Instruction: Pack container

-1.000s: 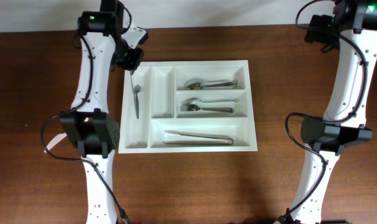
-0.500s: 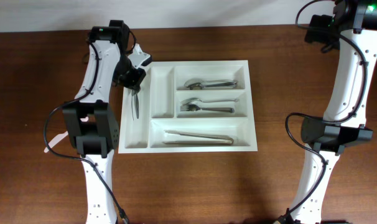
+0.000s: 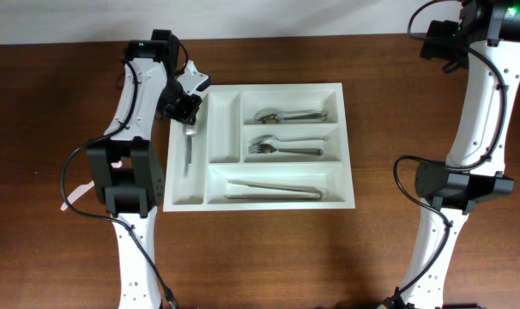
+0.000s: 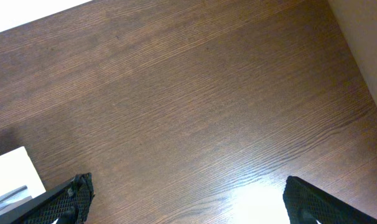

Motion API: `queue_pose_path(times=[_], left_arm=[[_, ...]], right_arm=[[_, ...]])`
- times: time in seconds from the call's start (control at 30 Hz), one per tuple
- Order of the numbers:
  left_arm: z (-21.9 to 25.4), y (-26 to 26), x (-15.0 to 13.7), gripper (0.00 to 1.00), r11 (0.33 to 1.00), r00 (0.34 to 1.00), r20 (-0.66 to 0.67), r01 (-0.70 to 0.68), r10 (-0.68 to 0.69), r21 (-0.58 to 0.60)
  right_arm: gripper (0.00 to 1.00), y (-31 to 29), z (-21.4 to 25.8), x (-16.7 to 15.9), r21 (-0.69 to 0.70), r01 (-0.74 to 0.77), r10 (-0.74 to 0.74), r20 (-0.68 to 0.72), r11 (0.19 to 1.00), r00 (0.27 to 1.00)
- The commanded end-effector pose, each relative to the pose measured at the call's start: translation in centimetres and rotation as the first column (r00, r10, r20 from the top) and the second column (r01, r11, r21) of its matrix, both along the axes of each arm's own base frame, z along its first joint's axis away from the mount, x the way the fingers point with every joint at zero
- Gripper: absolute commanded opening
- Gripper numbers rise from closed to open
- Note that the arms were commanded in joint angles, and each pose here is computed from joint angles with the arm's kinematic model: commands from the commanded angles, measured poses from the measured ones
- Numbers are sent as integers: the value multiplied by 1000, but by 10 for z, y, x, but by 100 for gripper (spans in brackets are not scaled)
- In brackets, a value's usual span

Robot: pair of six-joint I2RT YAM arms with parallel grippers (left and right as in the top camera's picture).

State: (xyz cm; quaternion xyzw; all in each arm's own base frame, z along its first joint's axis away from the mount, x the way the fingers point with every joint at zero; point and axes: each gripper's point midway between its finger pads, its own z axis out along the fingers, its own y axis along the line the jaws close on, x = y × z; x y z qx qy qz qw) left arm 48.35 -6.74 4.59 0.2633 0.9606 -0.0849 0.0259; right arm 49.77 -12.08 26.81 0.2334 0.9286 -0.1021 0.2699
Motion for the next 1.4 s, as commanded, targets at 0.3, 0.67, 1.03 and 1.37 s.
queue_pose_path(times=[0.3,0.67,1.03,1.37], left_arm=[[1,-4,1,20,1000,1000,9,-1,1,-19],[30,-10,19,20,993,993,69,-91,96,-72],[110,16,52,27,925,903,213,-346,373,-154],[111,98,17,29,756,752,87,-652,654,-53]], right_arm=[[99,1,24,-7,-10,-5,6,49,1000,999],[99,1,24,-7,-10,-5,6,49,1000,999],[99,1,24,-7,-10,-5,6,49,1000,999],[99,1,24,-7,-10,-5,6,49,1000,999]])
